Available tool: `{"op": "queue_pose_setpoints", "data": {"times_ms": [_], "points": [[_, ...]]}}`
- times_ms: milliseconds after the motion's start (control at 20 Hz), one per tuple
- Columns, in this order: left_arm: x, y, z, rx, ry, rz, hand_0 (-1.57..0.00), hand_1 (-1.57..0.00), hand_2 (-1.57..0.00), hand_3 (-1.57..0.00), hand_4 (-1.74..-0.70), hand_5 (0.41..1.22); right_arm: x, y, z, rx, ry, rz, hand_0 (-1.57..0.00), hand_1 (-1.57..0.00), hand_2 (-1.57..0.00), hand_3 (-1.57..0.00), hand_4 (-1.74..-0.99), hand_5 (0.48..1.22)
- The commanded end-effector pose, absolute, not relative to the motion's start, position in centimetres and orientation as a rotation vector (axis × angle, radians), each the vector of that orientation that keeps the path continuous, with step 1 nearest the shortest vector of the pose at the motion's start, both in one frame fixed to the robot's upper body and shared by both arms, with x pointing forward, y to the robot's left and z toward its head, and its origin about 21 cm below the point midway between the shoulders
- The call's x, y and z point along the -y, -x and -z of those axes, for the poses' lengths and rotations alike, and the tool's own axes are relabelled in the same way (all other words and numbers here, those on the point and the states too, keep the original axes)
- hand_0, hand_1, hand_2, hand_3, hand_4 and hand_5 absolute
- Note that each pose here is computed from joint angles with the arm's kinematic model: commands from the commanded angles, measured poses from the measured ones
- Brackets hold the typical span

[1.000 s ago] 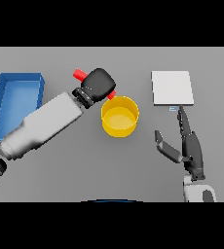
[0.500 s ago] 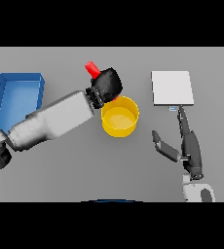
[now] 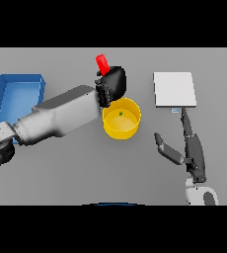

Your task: Pick up the red beaker and tilt it to pour out 1 green nut into yellow bowl. Pick up the yellow bowl and place it on the metallic measuring scale.

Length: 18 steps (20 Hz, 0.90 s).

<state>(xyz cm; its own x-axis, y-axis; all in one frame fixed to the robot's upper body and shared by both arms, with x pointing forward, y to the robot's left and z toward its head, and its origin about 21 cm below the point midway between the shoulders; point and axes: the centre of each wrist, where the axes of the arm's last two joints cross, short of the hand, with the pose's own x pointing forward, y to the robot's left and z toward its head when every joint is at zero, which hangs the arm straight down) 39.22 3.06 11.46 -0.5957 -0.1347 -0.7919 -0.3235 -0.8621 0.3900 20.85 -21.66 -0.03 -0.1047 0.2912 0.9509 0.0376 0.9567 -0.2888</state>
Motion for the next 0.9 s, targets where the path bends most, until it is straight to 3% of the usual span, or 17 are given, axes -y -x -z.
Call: {"op": "queue_pose_setpoints", "data": {"times_ms": [0, 250, 300, 350, 450, 550, 700, 850], "points": [[-2.9, -39.2, -11.7, -0.761, 1.34, -2.588, -1.57, -1.57, -1.57, -1.57, -1.73, 1.221, 21.5, -20.5, 0.2, 1.679, 0.254, -0.221, 0.0, 0.0, 0.0, 0.0, -1.209, 0.593], [-2.7, -40.6, -16.6, -0.789, 1.405, -2.537, -1.57, -1.57, -1.57, -1.57, -1.73, 1.221, 21.0, -20.9, -0.2, 1.678, 0.259, -0.213, 0.0, 0.0, 0.0, 0.0, -1.209, 0.592], [-2.9, -41.1, -17.9, -0.816, 1.451, -2.518, -1.57, -1.57, -1.57, -1.49, -1.73, 1.221, 21.4, -21.1, -0.2, 1.675, 0.274, -0.219, 0.0, 0.0, 0.0, 0.0, -1.203, 0.592], [-3.6, -41.9, -19.7, -0.825, 1.505, -2.51, -1.57, -1.57, -1.4, -1.51, -1.68, 1.221, 21.5, -21.2, -0.1, 1.679, 0.277, -0.221, 0.0, 0.0, 0.0, 0.0, -1.201, 0.592], [-4.0, -42.6, -23.0, -0.92, 1.575, -2.481, -1.57, -1.57, -1.46, -1.04, -1.7, 1.221, 21.3, -20.9, -0.3, 1.706, 0.256, -0.222, 0.0, 0.0, 0.0, 0.0, -1.186, 0.596], [-5.0, -43.6, -26.2, -1.008, 1.702, -2.463, -1.57, -1.57, -1.5, -1.23, -1.7, 1.221, 21.3, -21.0, -0.3, 1.693, 0.24, -0.207, 0.0, 0.0, 0.0, 0.0, -1.181, 0.593], [-7.6, -45.2, -30.0, -1.235, 1.916, -2.51, -1.57, -1.57, -1.53, -1.4, -1.72, 1.221, 21.5, -21.4, -0.3, 1.701, 0.195, -0.193, 0.0, 0.0, 0.0, 0.0, -1.193, 0.597], [-13.4, -47.0, -31.2, -1.679, 2.185, -2.539, -1.57, -1.57, -1.55, -1.36, -1.73, 1.221, 21.3, -21.3, 0.0, 1.701, 0.182, -0.192, 0.0, 0.0, 0.0, 0.0, -1.209, 0.593]]}}
